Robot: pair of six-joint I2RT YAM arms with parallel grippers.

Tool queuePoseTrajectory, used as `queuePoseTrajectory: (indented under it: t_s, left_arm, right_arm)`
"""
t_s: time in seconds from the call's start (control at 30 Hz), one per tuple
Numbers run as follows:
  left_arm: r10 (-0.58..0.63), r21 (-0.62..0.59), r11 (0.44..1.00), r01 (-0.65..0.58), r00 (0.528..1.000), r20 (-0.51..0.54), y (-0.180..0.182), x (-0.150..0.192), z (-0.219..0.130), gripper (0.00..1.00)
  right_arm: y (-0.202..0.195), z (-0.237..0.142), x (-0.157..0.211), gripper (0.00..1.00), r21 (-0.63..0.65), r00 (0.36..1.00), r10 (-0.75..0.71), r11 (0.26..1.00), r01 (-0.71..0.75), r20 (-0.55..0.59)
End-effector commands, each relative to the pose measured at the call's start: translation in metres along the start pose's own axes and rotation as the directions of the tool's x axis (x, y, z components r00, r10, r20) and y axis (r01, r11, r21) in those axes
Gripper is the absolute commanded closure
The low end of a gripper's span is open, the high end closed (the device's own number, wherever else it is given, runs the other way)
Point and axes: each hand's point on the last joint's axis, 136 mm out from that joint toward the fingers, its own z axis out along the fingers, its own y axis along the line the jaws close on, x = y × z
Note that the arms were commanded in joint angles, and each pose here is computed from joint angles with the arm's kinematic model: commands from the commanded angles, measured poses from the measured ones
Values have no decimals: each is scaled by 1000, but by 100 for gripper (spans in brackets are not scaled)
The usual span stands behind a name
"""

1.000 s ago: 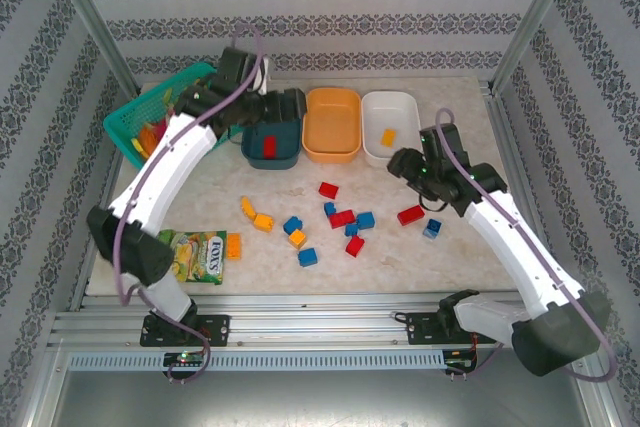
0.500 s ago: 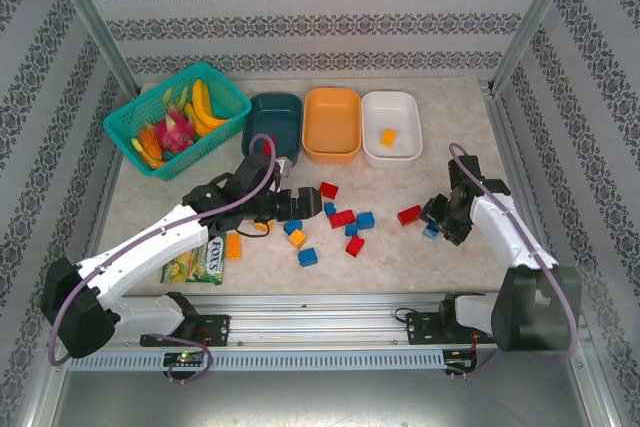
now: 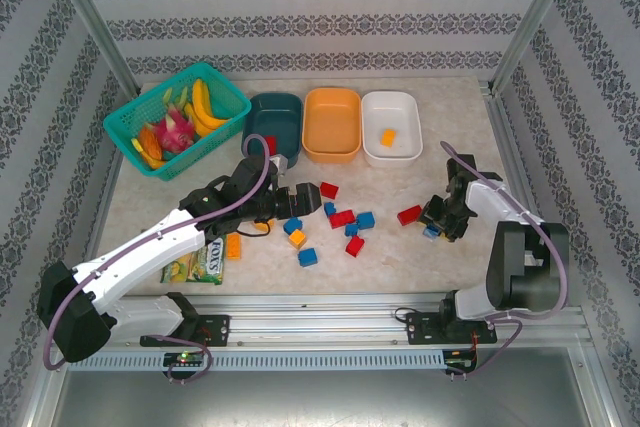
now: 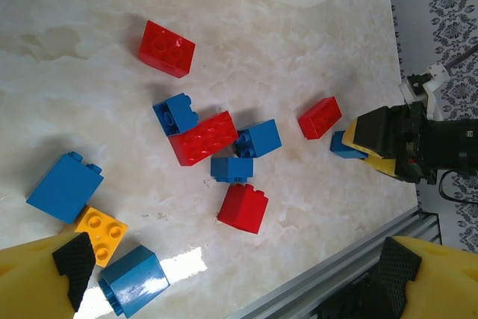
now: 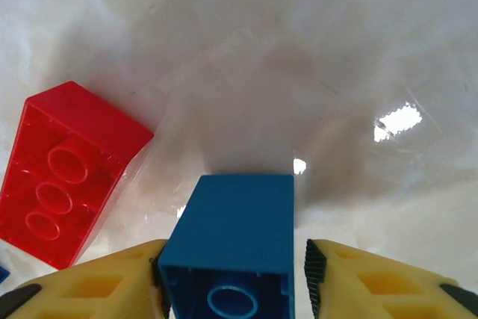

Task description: Sort the legos into containers by color

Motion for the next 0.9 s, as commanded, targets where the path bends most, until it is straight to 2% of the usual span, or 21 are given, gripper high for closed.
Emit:
queuePoseTrajectory:
  t_s: [0.0, 0.23, 0.37, 0.57, 0.67, 0.77, 0.87]
  left_arm:
    - [4, 27, 1000, -5, 1000, 30, -9, -2, 0, 0]
    - [-5, 31, 999, 4, 999, 37, -11, -4, 0, 1]
    - [-16, 14, 1000, 15, 998, 66, -15, -16, -6, 1]
    - [-65, 25, 998, 62, 993, 103, -28, -58, -18, 0]
    - [-99, 23, 995, 98, 989, 106, -27, -82, -19, 0]
    - [-118, -1, 993, 118, 988, 105, -18, -104, -18, 0]
    - [-150, -14, 988, 153, 982, 114, -7, -129, -16, 1]
  right_arm:
    - [4, -2, -12, 52, -8, 999, -27, 1000, 27, 20]
    - [7, -9, -12, 69, -7, 997, -64, 998, 64, 52]
    - [22, -34, -4, 71, 6, 981, -144, 989, 145, 127]
    - [90, -79, 16, 73, -72, 928, -272, 952, 299, 257]
    - [141, -102, 20, 73, -116, 882, -347, 909, 400, 320]
    - [192, -113, 21, 73, -148, 845, -407, 866, 478, 346]
    - [232, -109, 15, 73, -164, 835, -439, 845, 509, 332]
